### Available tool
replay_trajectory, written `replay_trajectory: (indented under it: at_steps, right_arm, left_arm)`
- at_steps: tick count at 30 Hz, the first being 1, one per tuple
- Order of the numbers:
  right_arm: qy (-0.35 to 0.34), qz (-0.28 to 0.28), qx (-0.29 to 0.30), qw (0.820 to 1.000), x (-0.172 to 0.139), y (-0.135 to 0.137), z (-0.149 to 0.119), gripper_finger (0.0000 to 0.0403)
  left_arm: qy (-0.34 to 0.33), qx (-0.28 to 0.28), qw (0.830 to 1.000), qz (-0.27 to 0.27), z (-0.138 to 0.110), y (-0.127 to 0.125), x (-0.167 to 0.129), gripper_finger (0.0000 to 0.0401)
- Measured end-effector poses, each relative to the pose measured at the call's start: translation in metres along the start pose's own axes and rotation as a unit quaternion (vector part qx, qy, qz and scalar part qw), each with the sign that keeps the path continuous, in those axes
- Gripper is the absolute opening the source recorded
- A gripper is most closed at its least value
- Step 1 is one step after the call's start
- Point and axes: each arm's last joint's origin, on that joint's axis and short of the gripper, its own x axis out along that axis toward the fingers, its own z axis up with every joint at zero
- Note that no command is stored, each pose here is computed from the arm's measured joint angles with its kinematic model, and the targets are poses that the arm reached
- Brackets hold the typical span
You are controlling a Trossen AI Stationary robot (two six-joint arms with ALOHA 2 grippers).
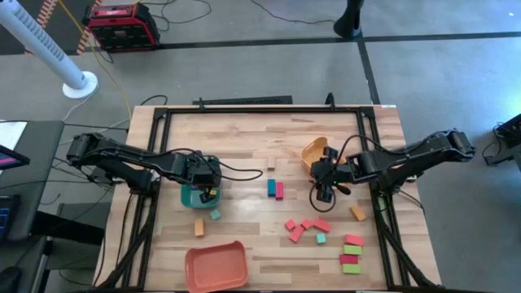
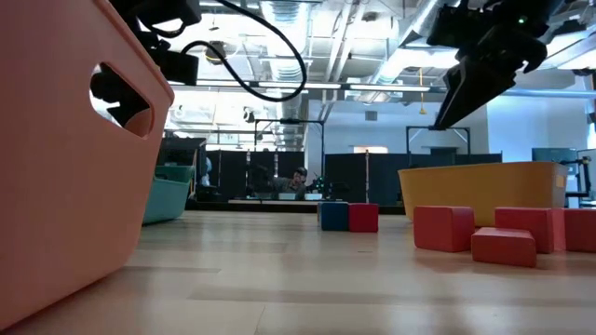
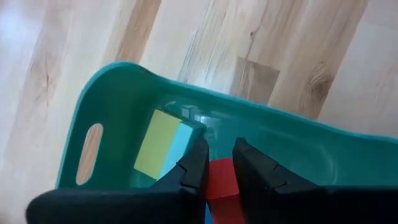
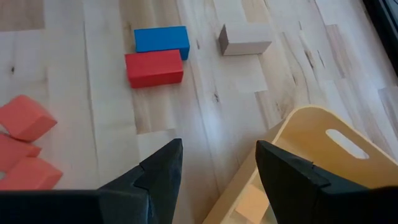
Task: Sort blocks by size
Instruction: Put the thin top red rectangular block into the green bin, then put the right orange cube block into the yellow bin
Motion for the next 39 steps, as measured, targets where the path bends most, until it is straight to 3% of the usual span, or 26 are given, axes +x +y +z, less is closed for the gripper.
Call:
replay_trajectory:
  at_steps: [24, 39]
  right_arm:
    - [-0.003, 0.008, -0.007, 1.0, -0.0024, 0.0064, -0.0014, 0.0235]
    - [-0.002, 0.006, -0.008, 1.0, -0.0024, 0.0063, -0.0016, 0.0235]
  left_arm:
    - [-0.003, -0.002, 1.0, 0.001, 0.0019, 0.0027, 0.0011, 0.0058]
    - [0.0, -0.002, 1.0, 0.006, 0.0037, 0.008, 0.003, 0.0109]
